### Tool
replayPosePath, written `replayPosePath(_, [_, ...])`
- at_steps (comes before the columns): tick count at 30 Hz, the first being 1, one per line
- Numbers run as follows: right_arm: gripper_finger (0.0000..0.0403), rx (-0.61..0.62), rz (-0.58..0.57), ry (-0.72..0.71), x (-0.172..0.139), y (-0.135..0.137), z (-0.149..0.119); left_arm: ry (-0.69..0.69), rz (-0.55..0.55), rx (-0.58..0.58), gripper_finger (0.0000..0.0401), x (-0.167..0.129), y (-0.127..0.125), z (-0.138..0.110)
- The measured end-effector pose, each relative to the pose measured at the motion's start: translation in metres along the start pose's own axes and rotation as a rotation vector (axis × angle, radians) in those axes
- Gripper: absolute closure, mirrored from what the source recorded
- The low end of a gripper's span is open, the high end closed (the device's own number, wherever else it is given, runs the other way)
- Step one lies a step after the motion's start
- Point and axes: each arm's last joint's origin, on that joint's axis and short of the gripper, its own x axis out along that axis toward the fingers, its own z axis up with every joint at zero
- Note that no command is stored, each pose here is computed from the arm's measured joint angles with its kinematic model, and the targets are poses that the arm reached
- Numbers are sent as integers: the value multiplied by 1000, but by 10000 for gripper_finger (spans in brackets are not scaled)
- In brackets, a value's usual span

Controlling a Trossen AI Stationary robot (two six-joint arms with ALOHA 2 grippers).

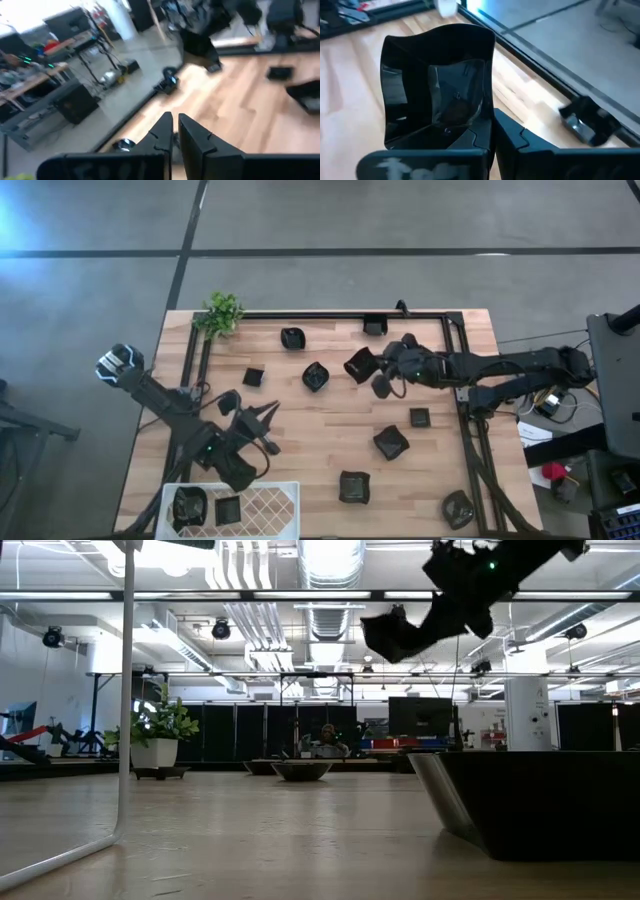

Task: Pick & Place Mini shaped plates
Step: Put the black distorted square plate on the shelf

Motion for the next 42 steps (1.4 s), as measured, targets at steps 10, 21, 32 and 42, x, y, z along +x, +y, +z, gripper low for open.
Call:
replayPosePath(10, [395,-118,14,-13,13,20,24,-10,-13,82,310,13,-6,14])
replayPosePath(21, [394,-271,17,-7,37,45,48,-29,56,103,302,48,-5,34])
replayPosePath(32, [394,-388,43,-38,46,66,67,47,19,50,302,92,14,36])
replayPosePath(42, [394,-385,45,-55,42,66,71,41,30,26,302,98,17,39])
